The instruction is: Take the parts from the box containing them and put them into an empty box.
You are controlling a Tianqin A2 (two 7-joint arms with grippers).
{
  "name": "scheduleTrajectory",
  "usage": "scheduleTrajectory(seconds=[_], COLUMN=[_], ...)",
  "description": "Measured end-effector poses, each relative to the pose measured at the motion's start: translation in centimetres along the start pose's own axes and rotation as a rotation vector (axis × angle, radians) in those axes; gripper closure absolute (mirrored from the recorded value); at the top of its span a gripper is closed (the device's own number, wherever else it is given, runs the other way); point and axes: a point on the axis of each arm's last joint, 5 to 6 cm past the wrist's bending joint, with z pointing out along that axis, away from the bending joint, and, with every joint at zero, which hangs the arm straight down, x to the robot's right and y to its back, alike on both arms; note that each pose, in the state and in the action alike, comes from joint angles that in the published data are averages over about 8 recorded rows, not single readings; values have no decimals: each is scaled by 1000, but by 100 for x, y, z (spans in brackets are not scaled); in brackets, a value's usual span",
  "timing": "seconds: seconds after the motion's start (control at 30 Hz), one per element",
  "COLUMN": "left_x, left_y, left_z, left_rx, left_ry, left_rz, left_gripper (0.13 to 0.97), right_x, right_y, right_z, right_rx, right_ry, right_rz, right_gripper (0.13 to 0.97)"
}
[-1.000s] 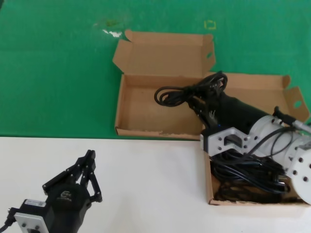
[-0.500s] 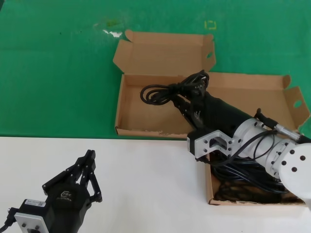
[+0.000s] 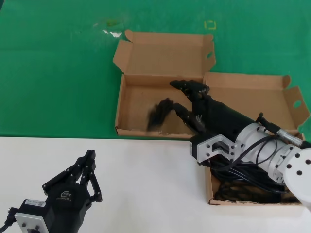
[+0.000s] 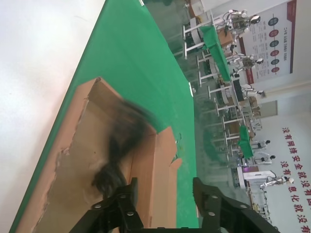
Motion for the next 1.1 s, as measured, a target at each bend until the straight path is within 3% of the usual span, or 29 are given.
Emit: scheduleTrajectory(seconds=[0.27,0.4,0.67,1.1], left_x=[0,0,0,0], left_y=[0,0,0,0], left_z=[0,0,0,0], left_rx=[0,0,0,0], left_ry=[0,0,0,0], left_rz=[0,0,0,0], left_gripper=[936,936,936,936], right_x=[-13,8,76,184], right_y=[67,116,208,324], right_z=[-28,-40,-111,-326], right_rx=[-22,-44,-79,-118], right_ry=[3,15,52,137], right_rz=[-2,-4,-1,28], right_gripper=[579,579,374,197])
